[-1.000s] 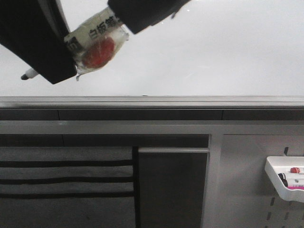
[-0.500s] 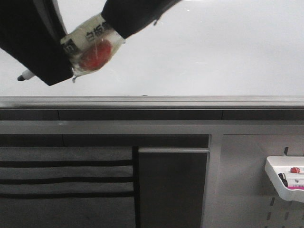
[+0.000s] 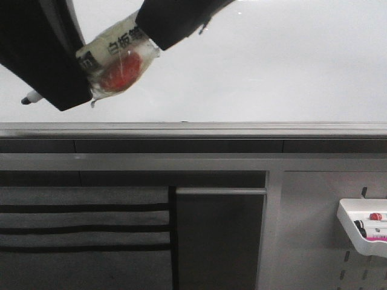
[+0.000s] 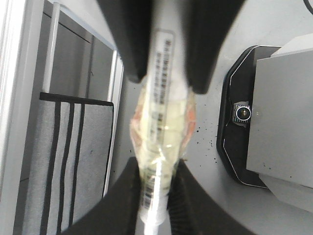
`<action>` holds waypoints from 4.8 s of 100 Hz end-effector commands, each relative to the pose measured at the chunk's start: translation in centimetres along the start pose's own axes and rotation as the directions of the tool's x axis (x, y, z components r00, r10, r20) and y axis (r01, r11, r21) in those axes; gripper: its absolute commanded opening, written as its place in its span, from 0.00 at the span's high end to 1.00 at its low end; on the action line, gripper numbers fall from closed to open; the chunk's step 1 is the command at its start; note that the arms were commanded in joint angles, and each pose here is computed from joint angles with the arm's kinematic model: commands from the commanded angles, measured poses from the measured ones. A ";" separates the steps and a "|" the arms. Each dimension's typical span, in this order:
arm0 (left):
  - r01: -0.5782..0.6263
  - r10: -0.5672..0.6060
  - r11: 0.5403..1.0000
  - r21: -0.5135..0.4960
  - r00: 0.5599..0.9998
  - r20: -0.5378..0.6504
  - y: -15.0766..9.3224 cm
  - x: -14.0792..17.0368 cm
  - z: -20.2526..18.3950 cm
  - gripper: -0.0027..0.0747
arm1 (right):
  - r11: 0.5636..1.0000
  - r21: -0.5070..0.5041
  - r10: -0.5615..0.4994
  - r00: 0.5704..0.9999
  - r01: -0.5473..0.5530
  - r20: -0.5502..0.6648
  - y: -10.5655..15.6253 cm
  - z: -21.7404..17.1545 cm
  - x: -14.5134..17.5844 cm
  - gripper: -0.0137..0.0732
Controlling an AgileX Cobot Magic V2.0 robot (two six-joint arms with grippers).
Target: Write number 3 on whiteboard
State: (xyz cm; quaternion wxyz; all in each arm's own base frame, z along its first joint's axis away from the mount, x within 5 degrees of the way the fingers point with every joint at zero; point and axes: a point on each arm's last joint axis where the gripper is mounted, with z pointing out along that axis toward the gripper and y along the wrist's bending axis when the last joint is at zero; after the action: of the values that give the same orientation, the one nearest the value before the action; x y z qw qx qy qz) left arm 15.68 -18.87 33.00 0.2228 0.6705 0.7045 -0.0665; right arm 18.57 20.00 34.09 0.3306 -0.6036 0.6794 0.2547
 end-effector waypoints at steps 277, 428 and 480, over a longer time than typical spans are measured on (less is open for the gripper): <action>0.777 -0.580 0.473 -0.416 0.630 0.517 0.5 12.1 -7.5 0.49 | 0.600 0.568 0.515 0.815 -0.563 0.264 -12.9 -7.0 3.5 0.90; 0.777 -0.580 0.473 -0.416 0.630 0.517 0.5 12.1 -7.5 0.49 | 0.926 0.348 0.132 0.990 -0.144 0.056 0.7 -9.8 -0.4 0.90; 0.783 -0.581 0.472 -0.405 0.622 0.525 0.5 12.0 -7.5 0.49 | 0.935 0.341 0.099 0.995 -0.101 0.024 0.9 -9.9 -0.1 0.90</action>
State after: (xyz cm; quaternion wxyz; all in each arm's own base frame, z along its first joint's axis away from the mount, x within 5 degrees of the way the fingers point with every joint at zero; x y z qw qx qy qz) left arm 14.18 -4.69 33.62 0.4435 0.2103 0.8712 -0.0142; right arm 16.53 12.90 39.21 0.3850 -0.5051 0.7578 0.1496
